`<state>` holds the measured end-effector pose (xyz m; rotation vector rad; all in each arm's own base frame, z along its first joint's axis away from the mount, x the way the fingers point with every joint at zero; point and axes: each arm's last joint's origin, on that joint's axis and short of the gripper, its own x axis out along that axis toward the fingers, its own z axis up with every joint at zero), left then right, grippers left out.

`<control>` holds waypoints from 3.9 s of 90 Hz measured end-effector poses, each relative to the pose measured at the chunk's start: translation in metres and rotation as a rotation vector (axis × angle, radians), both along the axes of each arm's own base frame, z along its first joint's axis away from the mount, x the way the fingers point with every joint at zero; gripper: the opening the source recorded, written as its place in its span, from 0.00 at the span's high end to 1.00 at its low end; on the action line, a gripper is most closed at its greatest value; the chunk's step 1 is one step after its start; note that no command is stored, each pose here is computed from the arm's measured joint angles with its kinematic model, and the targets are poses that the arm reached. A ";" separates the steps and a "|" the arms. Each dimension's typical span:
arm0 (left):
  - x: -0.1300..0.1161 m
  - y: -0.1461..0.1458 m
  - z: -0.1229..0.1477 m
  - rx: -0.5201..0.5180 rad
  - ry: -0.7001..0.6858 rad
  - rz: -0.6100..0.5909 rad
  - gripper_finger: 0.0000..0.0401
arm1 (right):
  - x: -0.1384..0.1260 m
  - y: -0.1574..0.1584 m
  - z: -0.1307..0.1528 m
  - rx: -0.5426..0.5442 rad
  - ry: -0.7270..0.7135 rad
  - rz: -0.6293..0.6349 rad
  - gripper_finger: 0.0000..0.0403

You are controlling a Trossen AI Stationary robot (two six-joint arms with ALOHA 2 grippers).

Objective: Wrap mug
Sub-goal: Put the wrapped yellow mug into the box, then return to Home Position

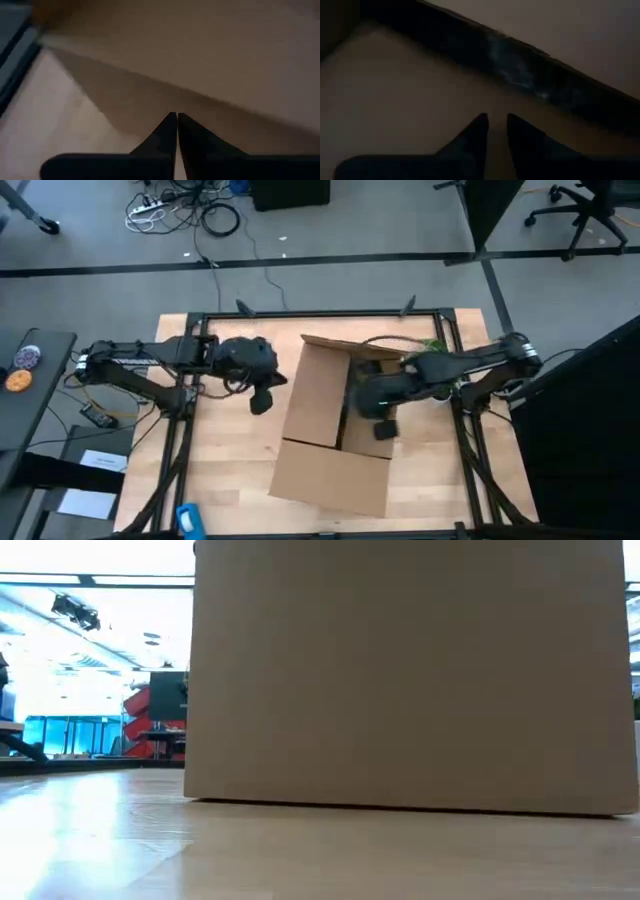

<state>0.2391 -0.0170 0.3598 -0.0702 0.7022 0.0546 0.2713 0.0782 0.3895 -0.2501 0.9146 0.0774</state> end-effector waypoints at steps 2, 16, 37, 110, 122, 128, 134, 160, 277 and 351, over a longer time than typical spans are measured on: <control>0.000 -0.003 -0.002 0.002 0.006 -0.011 1.00 | -0.008 0.000 0.007 0.010 -0.026 -0.002 0.87; -0.002 -0.020 -0.018 -0.026 0.055 -0.027 1.00 | -0.056 -0.005 0.041 0.012 -0.191 -0.058 0.88; -0.017 -0.064 -0.065 -0.270 0.214 0.057 1.00 | -0.110 -0.028 0.076 -0.218 -0.474 -0.322 0.93; 0.002 -0.128 -0.016 -0.013 -0.681 -0.034 1.00 | -0.041 -0.020 -0.049 0.201 -0.215 0.088 1.00; 0.017 -0.096 -0.025 -0.019 -0.604 0.153 1.00 | -0.045 -0.020 -0.050 0.161 -0.222 0.002 1.00; 0.022 -0.081 -0.027 -0.022 -0.579 0.223 1.00 | -0.055 -0.018 -0.045 0.072 -0.224 -0.046 1.00; 0.025 -0.069 -0.029 -0.003 -0.557 0.272 1.00 | -0.067 -0.017 -0.035 -0.027 -0.244 -0.087 1.00; 0.029 -0.042 -0.048 0.064 -0.389 0.330 1.00 | -0.125 -0.020 0.003 -0.195 -0.510 -0.279 1.00; -0.093 -0.066 -0.210 -0.427 -0.605 0.036 1.00 | -0.084 -0.019 -0.245 0.605 -0.686 -0.185 1.00; -0.101 -0.053 -0.241 -0.207 -0.408 0.048 1.00 | -0.122 -0.052 -0.225 0.478 -0.915 0.163 1.00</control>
